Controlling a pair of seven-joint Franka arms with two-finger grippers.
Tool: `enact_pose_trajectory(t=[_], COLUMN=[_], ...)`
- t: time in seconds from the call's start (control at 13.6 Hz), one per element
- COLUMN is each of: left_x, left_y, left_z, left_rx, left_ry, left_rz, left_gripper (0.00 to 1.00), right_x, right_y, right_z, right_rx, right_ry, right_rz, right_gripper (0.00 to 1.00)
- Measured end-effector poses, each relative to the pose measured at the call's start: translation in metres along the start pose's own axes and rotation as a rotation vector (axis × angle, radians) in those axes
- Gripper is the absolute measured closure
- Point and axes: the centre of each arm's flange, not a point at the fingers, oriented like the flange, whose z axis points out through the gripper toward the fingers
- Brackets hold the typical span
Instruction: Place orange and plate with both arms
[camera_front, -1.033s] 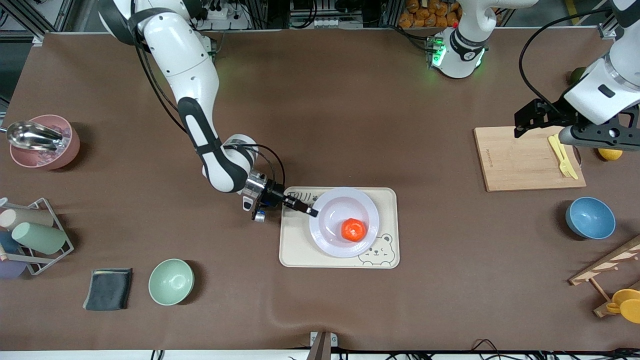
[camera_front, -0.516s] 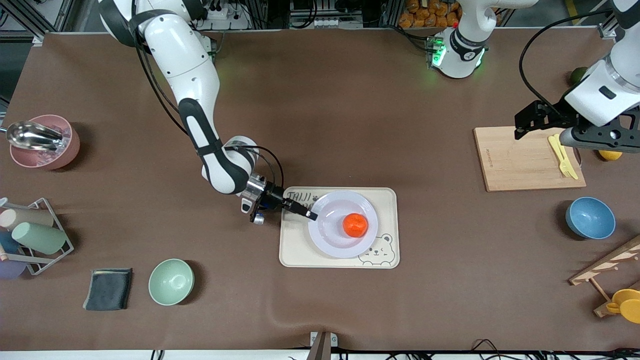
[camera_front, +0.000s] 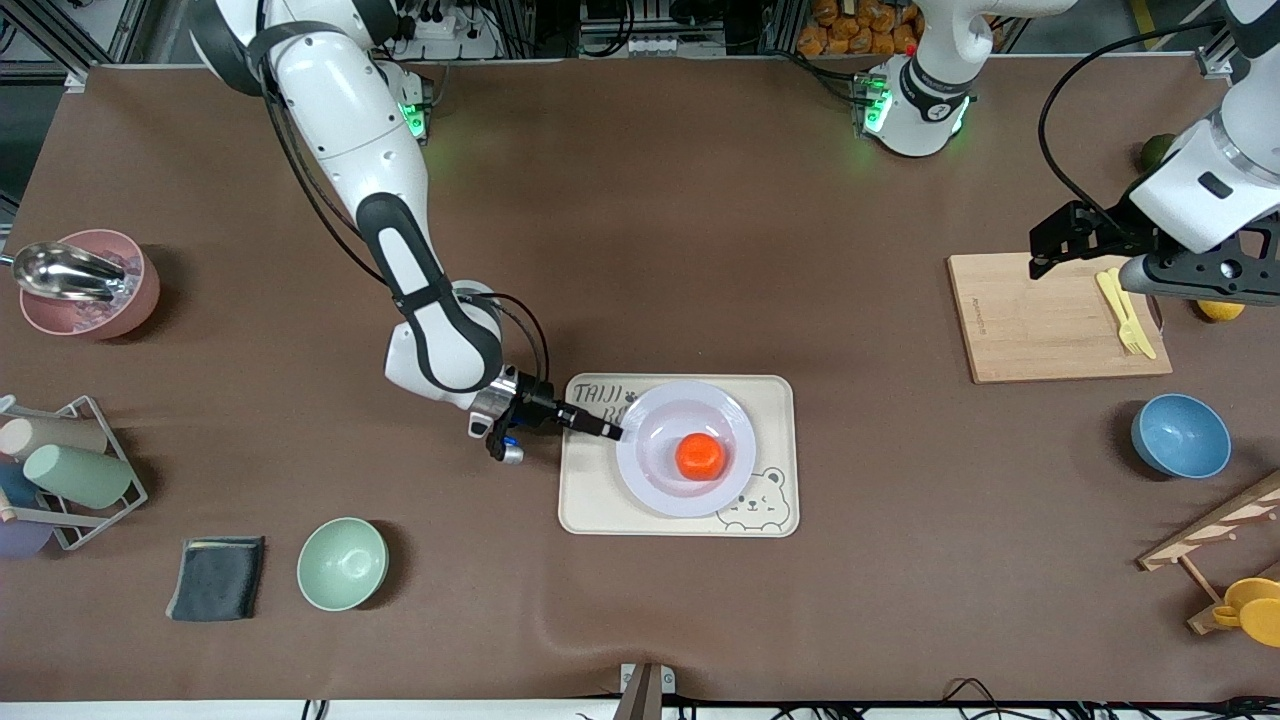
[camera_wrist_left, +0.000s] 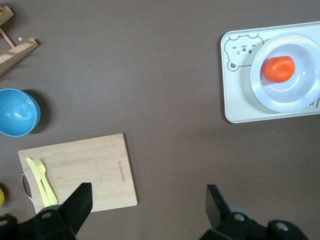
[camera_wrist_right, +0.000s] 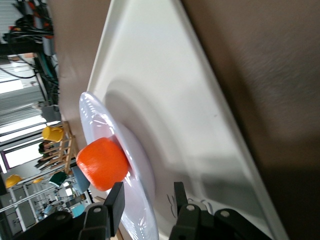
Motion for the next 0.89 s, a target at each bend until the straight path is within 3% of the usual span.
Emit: enact_pose_trajectory(t=[0.15, 0.37, 0.66, 0.89], left_x=[0.0, 0.001, 0.001, 0.001], left_y=[0.0, 0.0, 0.0, 0.0], left_z=[0.0, -0.001, -0.001, -0.001], left_rx=[0.0, 0.0, 0.0, 0.0], left_ry=[0.0, 0.006, 0.009, 0.01], left_rz=[0.0, 0.0, 0.0, 0.0], left_gripper=[0.0, 0.0, 0.0, 0.0], right_x=[0.01, 0.025, 0.065, 0.096], right_y=[-0.013, -0.038, -0.039, -0.021], right_z=[-0.014, -0.04, -0.1, -0.154], right_rx=[-0.07, -0.121, -0.193, -0.28], right_ry=[-0.022, -0.103, -0.159, -0.191], right_rz=[0.029, 0.065, 0.043, 0.007], right_gripper=[0.53, 0.49, 0.13, 0.04])
